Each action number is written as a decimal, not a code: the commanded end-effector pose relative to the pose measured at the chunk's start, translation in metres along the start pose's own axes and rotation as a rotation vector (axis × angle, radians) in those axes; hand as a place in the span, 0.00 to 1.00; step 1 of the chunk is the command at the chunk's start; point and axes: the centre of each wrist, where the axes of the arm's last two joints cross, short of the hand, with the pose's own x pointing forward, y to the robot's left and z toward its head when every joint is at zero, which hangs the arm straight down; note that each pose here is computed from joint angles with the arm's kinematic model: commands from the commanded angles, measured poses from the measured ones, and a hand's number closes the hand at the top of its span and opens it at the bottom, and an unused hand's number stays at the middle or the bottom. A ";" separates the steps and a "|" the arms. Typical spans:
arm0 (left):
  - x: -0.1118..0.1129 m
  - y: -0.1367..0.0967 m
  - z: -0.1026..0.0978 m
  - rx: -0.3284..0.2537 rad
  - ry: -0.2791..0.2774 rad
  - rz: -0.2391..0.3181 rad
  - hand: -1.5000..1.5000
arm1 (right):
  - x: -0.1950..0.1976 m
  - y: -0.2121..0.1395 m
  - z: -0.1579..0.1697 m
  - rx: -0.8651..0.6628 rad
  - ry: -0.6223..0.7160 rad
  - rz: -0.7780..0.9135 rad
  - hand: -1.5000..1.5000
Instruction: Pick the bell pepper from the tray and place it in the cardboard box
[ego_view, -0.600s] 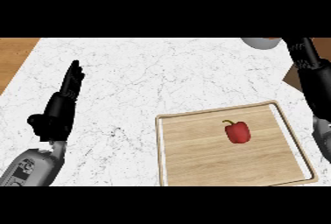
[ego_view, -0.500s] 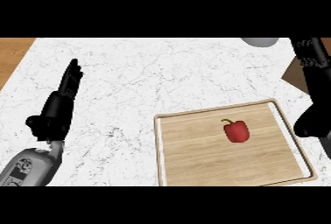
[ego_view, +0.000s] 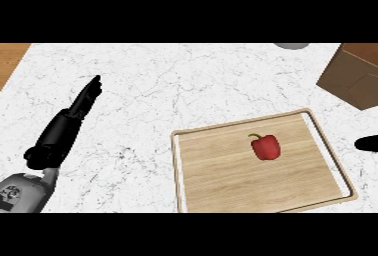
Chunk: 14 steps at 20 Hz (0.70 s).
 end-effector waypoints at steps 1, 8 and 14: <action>0.005 0.000 -0.009 -0.050 -0.022 0.007 0.50 | -0.021 -0.027 0.027 0.084 -0.070 0.067 0.00; -0.013 0.006 0.004 -0.059 0.004 0.019 0.50 | 0.009 -0.005 0.026 0.316 -0.145 0.346 0.00; -0.007 -0.004 -0.007 -0.049 -0.011 0.021 0.50 | 0.046 0.019 0.018 0.570 -0.044 0.602 0.00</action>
